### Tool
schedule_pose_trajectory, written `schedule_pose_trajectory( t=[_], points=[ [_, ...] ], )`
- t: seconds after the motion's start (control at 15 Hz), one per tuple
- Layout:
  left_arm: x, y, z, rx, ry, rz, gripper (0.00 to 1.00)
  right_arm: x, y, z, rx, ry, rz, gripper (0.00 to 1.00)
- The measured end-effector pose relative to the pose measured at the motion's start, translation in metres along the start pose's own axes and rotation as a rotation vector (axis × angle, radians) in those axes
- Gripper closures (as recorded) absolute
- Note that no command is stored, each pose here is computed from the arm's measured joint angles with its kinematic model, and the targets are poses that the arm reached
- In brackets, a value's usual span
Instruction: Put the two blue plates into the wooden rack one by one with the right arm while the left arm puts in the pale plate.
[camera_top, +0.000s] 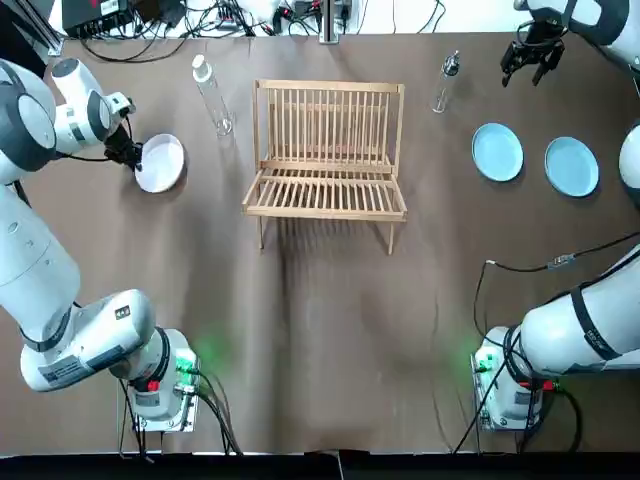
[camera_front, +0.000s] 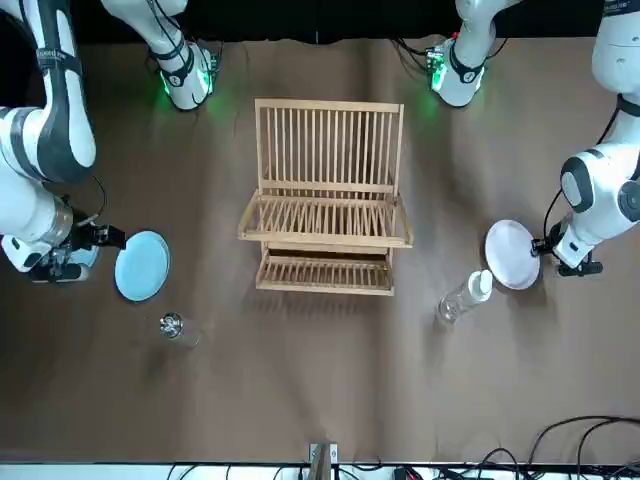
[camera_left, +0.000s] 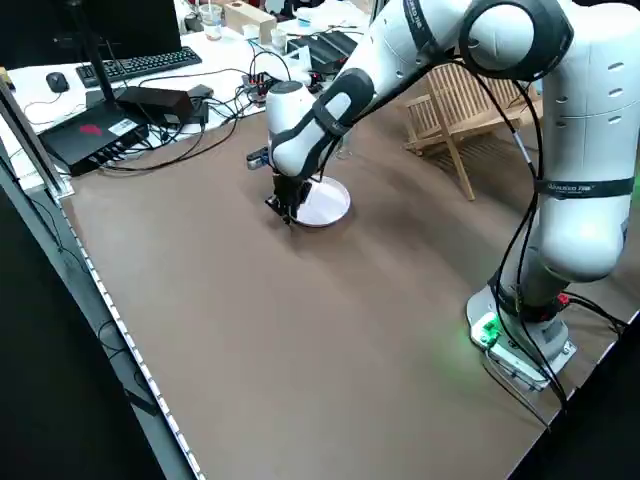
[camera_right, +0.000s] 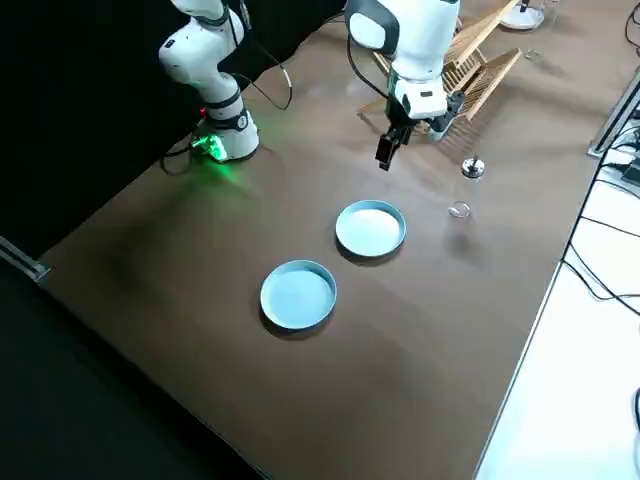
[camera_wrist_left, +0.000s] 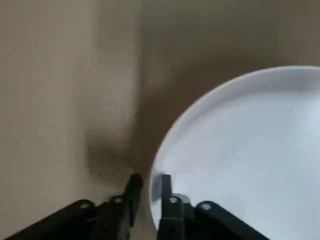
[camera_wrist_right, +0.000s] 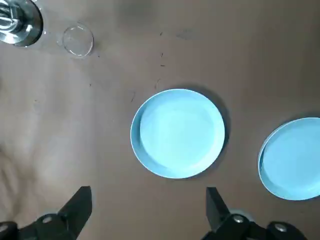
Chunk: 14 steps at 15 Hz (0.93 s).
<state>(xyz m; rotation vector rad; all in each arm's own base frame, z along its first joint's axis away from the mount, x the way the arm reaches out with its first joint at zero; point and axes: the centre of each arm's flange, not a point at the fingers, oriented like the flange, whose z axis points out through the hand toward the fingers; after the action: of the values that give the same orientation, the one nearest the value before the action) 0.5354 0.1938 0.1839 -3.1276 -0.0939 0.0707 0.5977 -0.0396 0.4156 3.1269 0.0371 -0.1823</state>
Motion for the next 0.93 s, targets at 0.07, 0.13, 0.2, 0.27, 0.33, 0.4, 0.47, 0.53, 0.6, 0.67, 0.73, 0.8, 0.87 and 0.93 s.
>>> schedule_pose_trajectory(
  t=[0.07, 0.13, 0.2, 0.27, 0.33, 0.4, 0.47, 0.53, 0.6, 0.67, 0.73, 0.8, 0.87, 0.93],
  points=[
    [0.0, 0.001, 0.0, -0.001, -0.002, 0.001, 0.83, 0.002, 0.0, 0.002, -0.001, 0.006, 0.0, 0.0],
    [0.001, 0.002, -0.006, -0.002, -0.004, 0.004, 0.94, 0.007, 0.003, 0.012, -0.007, 0.05, 0.003, 0.0],
    [0.0, 0.002, -0.007, -0.003, -0.007, 0.004, 0.94, 0.009, 0.006, 0.021, -0.01, 0.075, 0.008, 0.0],
    [0.0, 0.002, -0.007, -0.005, -0.015, 0.003, 0.94, 0.01, 0.01, 0.031, -0.013, 0.095, 0.012, 0.0],
    [0.0, 0.002, -0.01, -0.009, -0.033, 0.003, 0.94, 0.011, 0.016, 0.042, -0.015, 0.107, 0.016, 0.0],
    [0.001, 0.003, -0.016, -0.015, -0.056, 0.005, 0.94, 0.012, 0.022, 0.051, -0.018, 0.116, 0.021, 0.0],
    [0.001, 0.005, -0.028, -0.022, -0.081, 0.009, 0.94, 0.014, 0.03, 0.06, -0.021, 0.127, 0.019, 0.0],
    [0.0, 0.009, -0.044, -0.03, -0.112, 0.014, 0.95, 0.017, 0.039, 0.067, -0.025, 0.137, 0.014, 0.0],
    [-0.002, 0.011, -0.063, -0.035, -0.141, 0.018, 0.96, 0.019, 0.047, 0.076, -0.028, 0.142, 0.012, 0.0],
    [-0.007, 0.013, -0.085, -0.041, -0.175, 0.019, 0.96, 0.021, 0.054, 0.084, -0.03, 0.143, 0.013, 0.0],
    [-0.014, 0.015, -0.107, -0.047, -0.21, 0.019, 0.96, 0.023, 0.061, 0.092, -0.033, 0.147, 0.013, 0.0],
    [-0.021, 0.017, -0.13, -0.054, -0.246, 0.019, 0.96, 0.024, 0.069, 0.099, -0.036, 0.151, 0.004, 0.0],
    [-0.03, 0.021, -0.151, -0.068, -0.29, 0.017, 0.96, 0.024, 0.077, 0.107, -0.04, 0.154, -0.006, 0.0],
    [-0.04, 0.026, -0.171, -0.087, -0.338, 0.017, 0.96, 0.024, 0.085, 0.114, -0.043, 0.156, -0.011, 0.0]
  ],
)
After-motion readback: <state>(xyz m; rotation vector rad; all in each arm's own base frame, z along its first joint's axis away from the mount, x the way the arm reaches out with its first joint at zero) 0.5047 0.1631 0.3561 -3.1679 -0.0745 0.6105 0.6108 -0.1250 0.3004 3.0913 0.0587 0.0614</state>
